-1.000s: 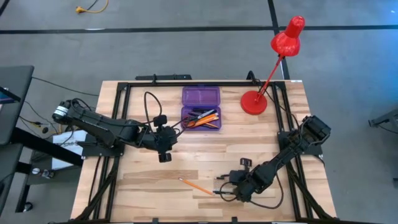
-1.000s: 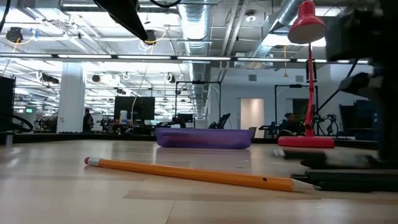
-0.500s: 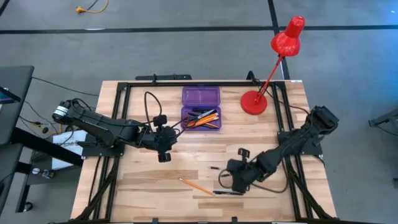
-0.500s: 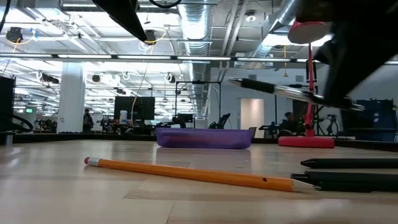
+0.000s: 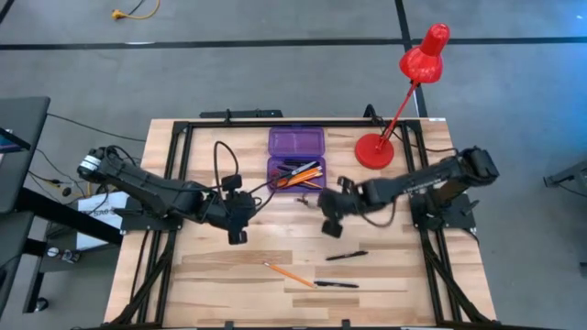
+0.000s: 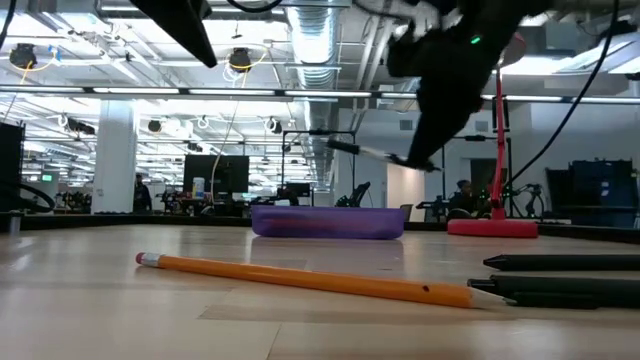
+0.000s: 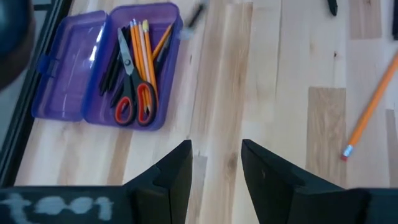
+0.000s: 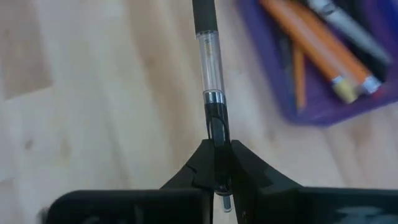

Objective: Pick & place school supplies into a supply box
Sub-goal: Put the black pen into the purple supply box

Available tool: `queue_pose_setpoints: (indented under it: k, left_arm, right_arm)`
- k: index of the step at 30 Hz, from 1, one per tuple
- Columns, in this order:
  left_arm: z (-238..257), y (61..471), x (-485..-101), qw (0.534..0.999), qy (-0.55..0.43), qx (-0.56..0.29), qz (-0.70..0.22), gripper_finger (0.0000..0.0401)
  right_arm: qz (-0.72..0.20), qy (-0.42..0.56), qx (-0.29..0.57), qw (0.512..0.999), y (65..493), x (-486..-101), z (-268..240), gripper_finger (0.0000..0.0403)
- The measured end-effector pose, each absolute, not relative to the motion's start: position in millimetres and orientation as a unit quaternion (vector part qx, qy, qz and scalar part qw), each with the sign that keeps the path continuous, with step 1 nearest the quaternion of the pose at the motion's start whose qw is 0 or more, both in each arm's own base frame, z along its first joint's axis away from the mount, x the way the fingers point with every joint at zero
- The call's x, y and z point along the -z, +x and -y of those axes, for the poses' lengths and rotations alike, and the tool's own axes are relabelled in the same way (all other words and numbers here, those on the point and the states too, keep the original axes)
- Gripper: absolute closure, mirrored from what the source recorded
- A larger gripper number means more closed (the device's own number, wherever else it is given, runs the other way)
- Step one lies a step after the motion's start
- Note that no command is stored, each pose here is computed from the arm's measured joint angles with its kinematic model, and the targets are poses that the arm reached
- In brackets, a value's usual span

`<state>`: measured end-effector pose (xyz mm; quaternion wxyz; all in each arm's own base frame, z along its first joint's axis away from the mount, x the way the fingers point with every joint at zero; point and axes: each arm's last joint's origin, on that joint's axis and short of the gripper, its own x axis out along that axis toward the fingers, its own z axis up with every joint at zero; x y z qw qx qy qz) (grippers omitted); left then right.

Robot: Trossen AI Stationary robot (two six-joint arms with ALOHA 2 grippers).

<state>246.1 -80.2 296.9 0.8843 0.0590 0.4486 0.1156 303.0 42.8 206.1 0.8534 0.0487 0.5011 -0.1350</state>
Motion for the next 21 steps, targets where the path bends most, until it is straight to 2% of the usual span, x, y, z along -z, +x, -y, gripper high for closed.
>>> queue_pose_setpoints:
  k: [12,21]
  left_arm:
    - [99.1,231.6,-295.3,0.883,0.053,-0.164,-0.436,0.0273]
    - [103.1,229.4,-296.4,0.889,0.057,-0.189,-0.414,0.0273]
  right_arm:
    - [-0.469,0.094,0.169,0.862,312.6,-208.5,51.2,0.039]
    - [-0.42,0.119,0.167,0.884,316.0,-214.3,78.5,0.039]
